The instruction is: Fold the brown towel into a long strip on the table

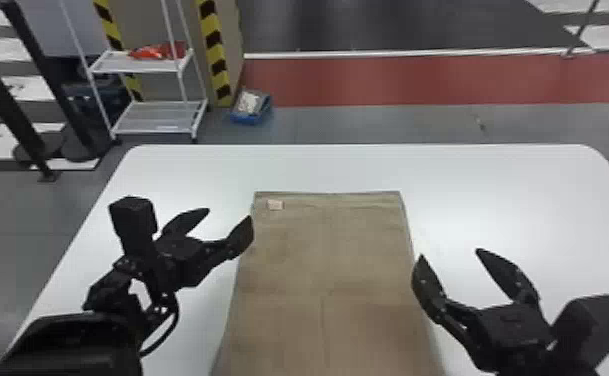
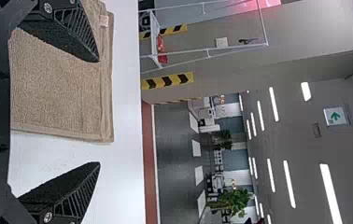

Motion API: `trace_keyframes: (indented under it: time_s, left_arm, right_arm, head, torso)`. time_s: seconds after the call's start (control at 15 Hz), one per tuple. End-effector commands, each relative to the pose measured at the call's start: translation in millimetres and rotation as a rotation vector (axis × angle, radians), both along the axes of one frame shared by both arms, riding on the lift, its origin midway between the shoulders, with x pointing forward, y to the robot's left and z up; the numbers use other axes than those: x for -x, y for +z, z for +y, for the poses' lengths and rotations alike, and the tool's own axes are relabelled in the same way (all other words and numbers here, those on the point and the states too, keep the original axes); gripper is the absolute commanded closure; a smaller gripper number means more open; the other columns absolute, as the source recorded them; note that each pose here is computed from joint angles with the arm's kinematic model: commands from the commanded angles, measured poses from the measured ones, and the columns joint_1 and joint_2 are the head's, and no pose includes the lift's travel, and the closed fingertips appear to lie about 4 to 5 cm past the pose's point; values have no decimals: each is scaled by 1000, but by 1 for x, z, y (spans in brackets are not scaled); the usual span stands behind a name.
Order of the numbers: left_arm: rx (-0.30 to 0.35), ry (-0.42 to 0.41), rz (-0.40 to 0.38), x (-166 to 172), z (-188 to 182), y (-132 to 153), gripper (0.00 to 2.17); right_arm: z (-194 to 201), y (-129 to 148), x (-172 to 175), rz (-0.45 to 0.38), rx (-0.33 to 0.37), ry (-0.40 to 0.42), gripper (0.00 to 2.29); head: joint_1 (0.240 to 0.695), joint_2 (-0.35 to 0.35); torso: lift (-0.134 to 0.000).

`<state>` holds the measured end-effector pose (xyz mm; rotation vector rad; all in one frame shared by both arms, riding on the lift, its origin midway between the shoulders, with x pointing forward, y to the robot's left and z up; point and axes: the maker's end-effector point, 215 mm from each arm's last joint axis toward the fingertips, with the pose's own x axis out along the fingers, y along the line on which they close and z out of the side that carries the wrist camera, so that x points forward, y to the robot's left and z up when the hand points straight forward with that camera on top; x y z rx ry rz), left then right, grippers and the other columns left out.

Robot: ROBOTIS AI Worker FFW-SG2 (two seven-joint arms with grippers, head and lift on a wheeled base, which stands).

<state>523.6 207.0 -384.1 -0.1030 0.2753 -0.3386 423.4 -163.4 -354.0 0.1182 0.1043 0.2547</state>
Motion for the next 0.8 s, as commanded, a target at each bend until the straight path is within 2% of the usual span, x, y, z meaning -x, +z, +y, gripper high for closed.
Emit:
trace_keyframes:
  time_s: [0.0,0.4,0.73]
  left_arm:
    - [-6,-13,106,-18,-1,-23,147]
    - [-56,-52,148,-69,-16,-38,147]
    - [-94,-54,186,-89,-23,-56,151]
  right_arm:
    - [-2,0,0,0,0,-3,93]
    - [-7,-5,0,8,5,-11,93]
    - [-10,-11,-2,17,8,-18,93]
  head:
    - [695,52]
    - [695,36]
    - [695,19]
  torso:
    - [-123]
    - [-123]
    - [-123]
